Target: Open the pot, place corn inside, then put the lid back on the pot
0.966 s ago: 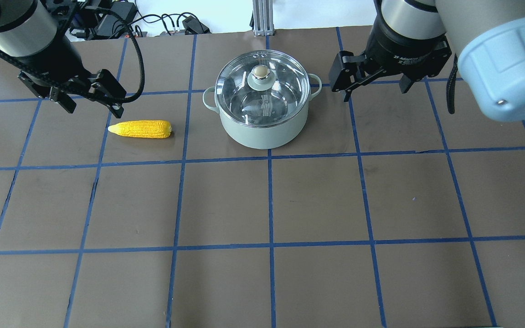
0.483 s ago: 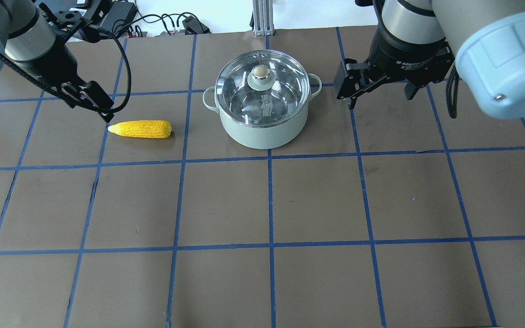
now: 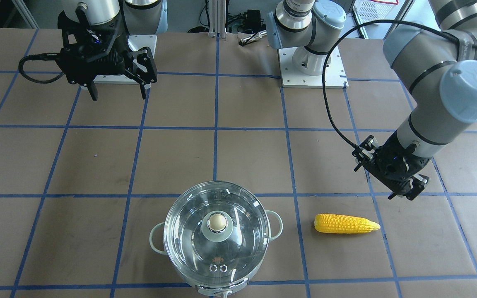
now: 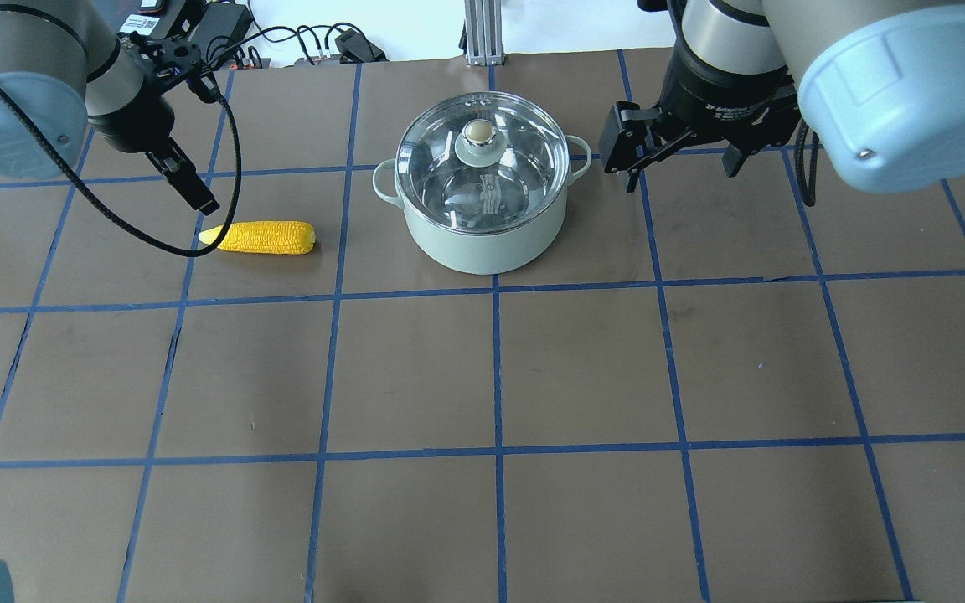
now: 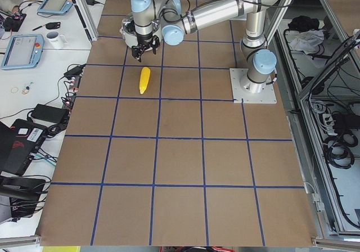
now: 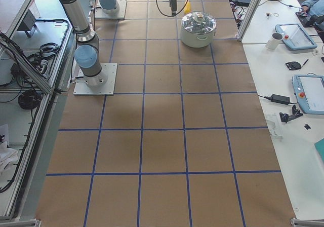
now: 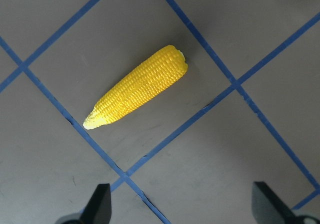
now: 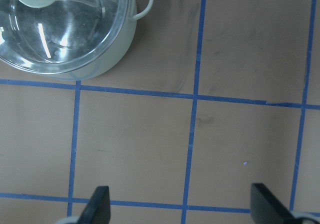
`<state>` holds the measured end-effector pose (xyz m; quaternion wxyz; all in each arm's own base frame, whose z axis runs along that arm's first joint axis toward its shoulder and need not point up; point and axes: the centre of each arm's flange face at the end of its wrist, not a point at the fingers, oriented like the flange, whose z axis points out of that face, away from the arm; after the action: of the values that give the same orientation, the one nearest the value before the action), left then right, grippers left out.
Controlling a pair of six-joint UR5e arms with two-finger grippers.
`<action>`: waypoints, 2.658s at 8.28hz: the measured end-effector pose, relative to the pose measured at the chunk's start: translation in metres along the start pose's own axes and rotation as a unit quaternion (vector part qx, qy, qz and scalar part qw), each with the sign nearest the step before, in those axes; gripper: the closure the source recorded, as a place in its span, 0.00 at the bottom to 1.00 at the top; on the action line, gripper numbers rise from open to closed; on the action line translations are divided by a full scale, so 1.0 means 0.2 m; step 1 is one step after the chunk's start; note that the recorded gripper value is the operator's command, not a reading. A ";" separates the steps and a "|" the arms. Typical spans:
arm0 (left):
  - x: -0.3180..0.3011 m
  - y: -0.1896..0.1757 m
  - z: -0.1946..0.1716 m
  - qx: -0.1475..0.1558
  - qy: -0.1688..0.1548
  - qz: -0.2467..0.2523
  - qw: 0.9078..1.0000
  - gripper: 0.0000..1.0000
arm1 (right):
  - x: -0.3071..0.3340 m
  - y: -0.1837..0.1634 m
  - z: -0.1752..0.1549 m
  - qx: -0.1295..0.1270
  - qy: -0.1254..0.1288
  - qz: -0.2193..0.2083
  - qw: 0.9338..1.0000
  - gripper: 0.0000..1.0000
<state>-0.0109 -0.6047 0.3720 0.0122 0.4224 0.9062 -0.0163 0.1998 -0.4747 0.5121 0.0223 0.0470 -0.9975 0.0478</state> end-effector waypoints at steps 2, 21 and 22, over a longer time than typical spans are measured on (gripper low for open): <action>-0.12 -0.01 0.20 0.000 0.001 0.099 0.995 0.00 | -0.03 -0.12 0.10 -0.009 -0.018 -0.011 1.000 0.00; -0.23 -0.06 0.84 0.004 0.025 0.325 0.945 0.00 | -0.88 -0.92 0.91 0.053 -0.022 0.029 0.998 0.63; -0.23 -0.07 0.85 0.009 0.024 0.326 0.945 0.00 | -0.88 -0.91 0.91 0.053 -0.021 0.029 0.998 0.66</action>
<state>0.0100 -0.6553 0.2044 -0.0082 0.6950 0.7190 -0.0092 0.3844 -0.6572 0.3405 -0.0023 0.0203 -0.9947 0.1004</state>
